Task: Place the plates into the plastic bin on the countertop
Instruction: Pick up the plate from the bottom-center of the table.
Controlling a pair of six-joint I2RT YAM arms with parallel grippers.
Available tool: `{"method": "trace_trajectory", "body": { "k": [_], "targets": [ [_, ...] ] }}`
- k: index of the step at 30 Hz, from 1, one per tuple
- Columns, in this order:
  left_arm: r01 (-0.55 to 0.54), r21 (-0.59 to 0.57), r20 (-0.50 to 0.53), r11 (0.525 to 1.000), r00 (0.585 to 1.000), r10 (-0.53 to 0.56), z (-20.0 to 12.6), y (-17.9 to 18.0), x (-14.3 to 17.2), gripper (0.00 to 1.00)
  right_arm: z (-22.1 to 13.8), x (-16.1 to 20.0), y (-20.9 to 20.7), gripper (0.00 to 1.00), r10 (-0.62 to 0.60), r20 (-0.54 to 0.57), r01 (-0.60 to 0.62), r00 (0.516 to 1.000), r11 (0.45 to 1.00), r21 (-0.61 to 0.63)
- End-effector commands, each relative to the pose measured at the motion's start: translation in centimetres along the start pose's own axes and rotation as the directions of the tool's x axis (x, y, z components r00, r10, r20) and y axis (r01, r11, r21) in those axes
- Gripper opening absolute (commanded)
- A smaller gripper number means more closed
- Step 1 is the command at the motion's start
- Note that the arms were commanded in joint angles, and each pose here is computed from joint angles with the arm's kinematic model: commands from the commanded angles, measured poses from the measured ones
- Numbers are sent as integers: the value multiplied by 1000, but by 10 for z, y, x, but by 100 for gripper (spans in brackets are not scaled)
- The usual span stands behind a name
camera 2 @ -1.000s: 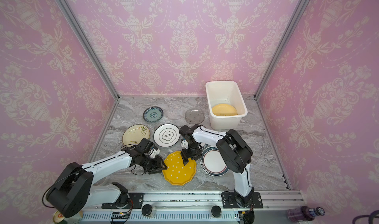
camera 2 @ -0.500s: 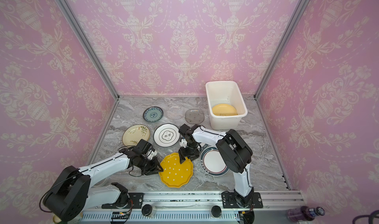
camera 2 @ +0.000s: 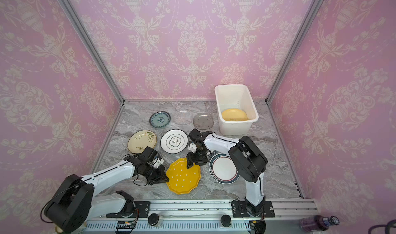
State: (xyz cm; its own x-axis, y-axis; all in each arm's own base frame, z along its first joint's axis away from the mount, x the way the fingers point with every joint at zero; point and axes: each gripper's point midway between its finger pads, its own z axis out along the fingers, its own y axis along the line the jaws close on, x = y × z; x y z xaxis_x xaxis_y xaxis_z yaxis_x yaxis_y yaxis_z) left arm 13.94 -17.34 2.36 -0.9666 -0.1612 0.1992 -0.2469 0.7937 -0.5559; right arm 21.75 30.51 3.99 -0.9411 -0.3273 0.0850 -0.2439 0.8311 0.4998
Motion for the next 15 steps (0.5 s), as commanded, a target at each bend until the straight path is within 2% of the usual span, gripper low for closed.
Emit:
{"method": "trace_trajectory", "body": {
  "k": [1, 12, 15],
  "targets": [
    [-13, 77, 38, 997, 999, 10, -1, -16, -12, 0, -25, 5, 79, 58, -77, 23, 80, 997, 948, -308],
    [-11, 87, 35, 996, 999, 8, 0, -16, -13, 0, -53, -3, 109, 51, -56, 121, 102, 991, 904, -416],
    [-10, 86, 34, 996, 999, 7, 0, -16, -12, 0, -43, 8, 102, 48, -47, 95, 83, 994, 903, -421]
  ]
}}
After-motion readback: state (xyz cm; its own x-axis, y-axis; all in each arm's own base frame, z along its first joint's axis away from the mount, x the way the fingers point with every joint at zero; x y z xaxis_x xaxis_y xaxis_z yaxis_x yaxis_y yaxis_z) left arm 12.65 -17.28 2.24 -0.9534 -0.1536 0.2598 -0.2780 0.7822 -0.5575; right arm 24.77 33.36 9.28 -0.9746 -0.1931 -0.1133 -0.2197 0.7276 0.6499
